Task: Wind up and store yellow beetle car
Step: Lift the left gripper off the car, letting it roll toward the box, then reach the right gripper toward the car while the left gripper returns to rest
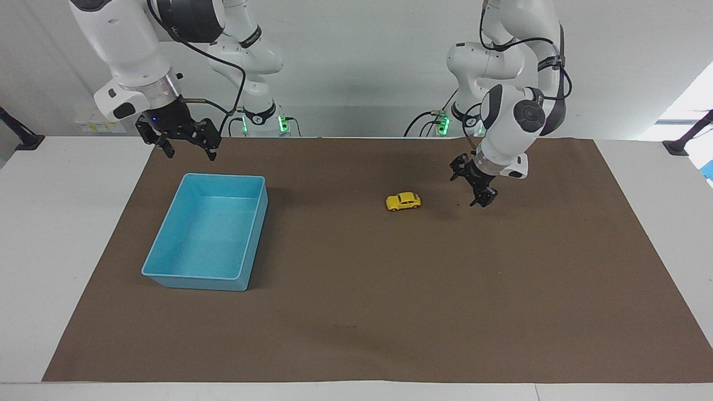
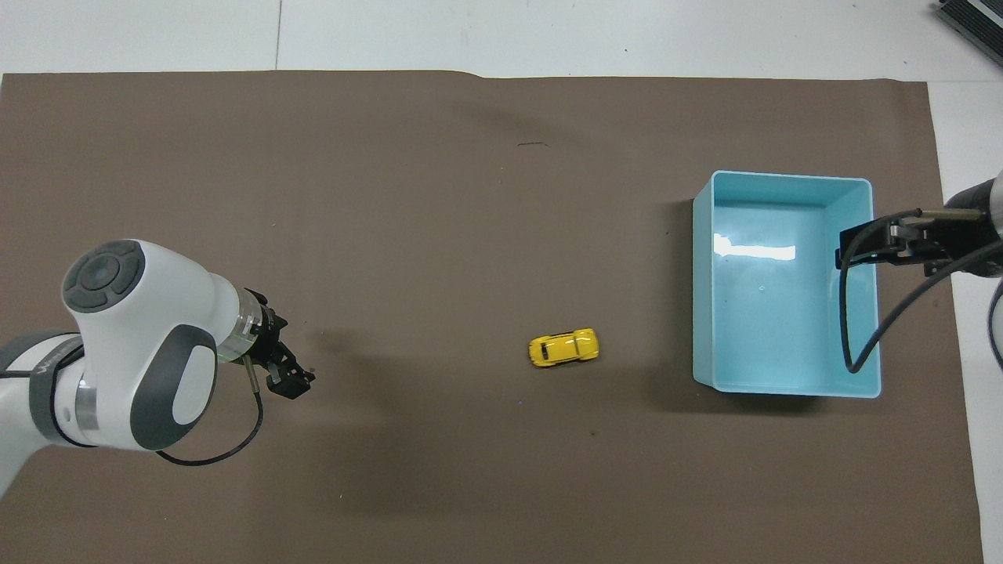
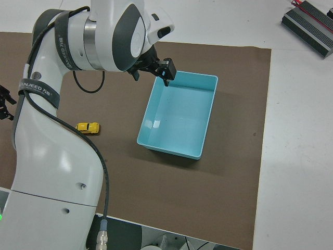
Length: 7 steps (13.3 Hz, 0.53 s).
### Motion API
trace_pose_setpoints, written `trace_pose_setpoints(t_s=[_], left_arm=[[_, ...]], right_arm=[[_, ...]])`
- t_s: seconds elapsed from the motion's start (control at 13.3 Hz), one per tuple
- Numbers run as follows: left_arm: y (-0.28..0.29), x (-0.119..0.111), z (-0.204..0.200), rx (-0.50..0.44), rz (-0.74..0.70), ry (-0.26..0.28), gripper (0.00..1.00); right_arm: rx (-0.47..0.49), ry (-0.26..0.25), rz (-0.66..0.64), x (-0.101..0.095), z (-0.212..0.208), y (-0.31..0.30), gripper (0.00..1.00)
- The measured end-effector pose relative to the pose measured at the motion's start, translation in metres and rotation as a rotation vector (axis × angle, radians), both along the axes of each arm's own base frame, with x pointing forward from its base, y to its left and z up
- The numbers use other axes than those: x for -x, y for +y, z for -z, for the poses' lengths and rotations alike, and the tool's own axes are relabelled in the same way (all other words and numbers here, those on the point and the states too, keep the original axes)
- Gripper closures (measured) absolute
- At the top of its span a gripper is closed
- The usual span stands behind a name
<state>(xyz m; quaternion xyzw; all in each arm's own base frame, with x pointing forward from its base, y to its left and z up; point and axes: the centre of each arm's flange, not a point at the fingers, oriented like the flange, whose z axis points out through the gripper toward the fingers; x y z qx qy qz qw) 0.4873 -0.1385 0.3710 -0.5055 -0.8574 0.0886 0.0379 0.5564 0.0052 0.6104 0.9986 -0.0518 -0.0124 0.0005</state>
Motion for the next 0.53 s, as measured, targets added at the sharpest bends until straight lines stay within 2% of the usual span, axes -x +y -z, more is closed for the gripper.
trace_pose_setpoints(t_s=[0.53], left_arm=[[-0.0002, -0.0015, -0.0009, 0.001, 0.003, -0.006, 0.00]], right_arm=[[0.000, 0.007, 0.007, 0.0008, 0.0027, 0.0004, 0.00]])
